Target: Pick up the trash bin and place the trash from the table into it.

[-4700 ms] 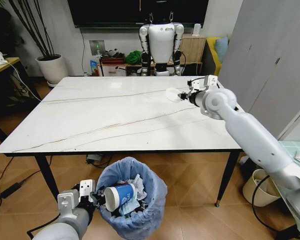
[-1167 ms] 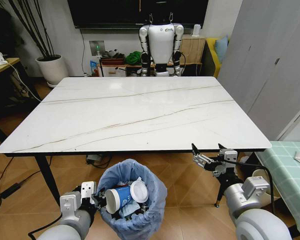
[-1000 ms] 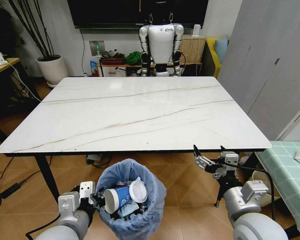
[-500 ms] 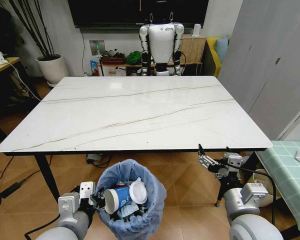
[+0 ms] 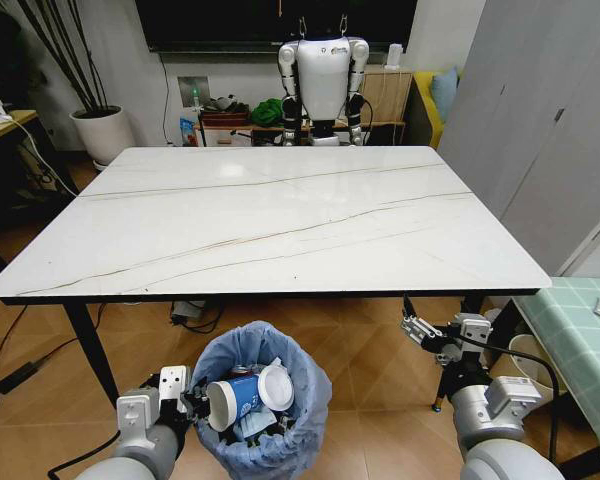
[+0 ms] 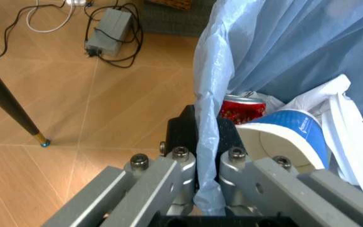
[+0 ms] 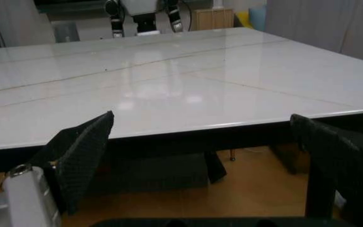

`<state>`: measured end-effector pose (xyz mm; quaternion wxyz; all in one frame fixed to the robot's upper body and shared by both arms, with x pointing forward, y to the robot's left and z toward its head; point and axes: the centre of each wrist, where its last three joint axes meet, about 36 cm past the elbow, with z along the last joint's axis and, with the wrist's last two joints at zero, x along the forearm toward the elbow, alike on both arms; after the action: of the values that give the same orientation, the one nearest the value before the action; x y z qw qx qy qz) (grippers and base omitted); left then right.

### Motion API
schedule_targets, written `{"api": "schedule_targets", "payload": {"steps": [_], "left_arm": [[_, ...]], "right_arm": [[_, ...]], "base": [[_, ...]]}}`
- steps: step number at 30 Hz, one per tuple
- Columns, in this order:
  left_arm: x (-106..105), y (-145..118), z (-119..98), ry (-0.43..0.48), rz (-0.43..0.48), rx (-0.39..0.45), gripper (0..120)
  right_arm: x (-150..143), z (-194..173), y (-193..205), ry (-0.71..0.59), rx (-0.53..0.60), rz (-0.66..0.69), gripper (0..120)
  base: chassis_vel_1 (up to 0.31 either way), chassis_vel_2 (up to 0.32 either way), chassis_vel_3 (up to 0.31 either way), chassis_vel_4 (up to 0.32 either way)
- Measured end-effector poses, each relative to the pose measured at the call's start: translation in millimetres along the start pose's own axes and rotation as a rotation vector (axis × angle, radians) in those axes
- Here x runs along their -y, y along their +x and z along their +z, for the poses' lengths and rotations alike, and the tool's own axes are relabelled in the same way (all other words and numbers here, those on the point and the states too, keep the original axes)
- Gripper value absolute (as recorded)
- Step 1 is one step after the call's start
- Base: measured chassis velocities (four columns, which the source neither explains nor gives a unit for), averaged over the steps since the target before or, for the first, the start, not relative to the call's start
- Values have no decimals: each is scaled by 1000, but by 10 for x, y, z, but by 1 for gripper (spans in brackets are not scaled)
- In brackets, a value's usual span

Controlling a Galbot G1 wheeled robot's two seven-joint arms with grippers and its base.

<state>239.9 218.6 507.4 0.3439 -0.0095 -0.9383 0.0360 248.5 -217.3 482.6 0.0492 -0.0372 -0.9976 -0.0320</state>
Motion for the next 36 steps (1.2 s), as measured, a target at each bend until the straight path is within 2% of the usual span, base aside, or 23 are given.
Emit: {"api": "schedule_targets", "payload": {"steps": [17,36], "left_arm": [[-44,37,-37,-6,6,16,0],[-151,-55,-17,-3,3,-2,0]], "right_arm": [[-12,26,32,1,-3,17,100],[-25,9,38,3,20,29,100]], "base": [[0,0,0,0],[0,0,0,0]]}}
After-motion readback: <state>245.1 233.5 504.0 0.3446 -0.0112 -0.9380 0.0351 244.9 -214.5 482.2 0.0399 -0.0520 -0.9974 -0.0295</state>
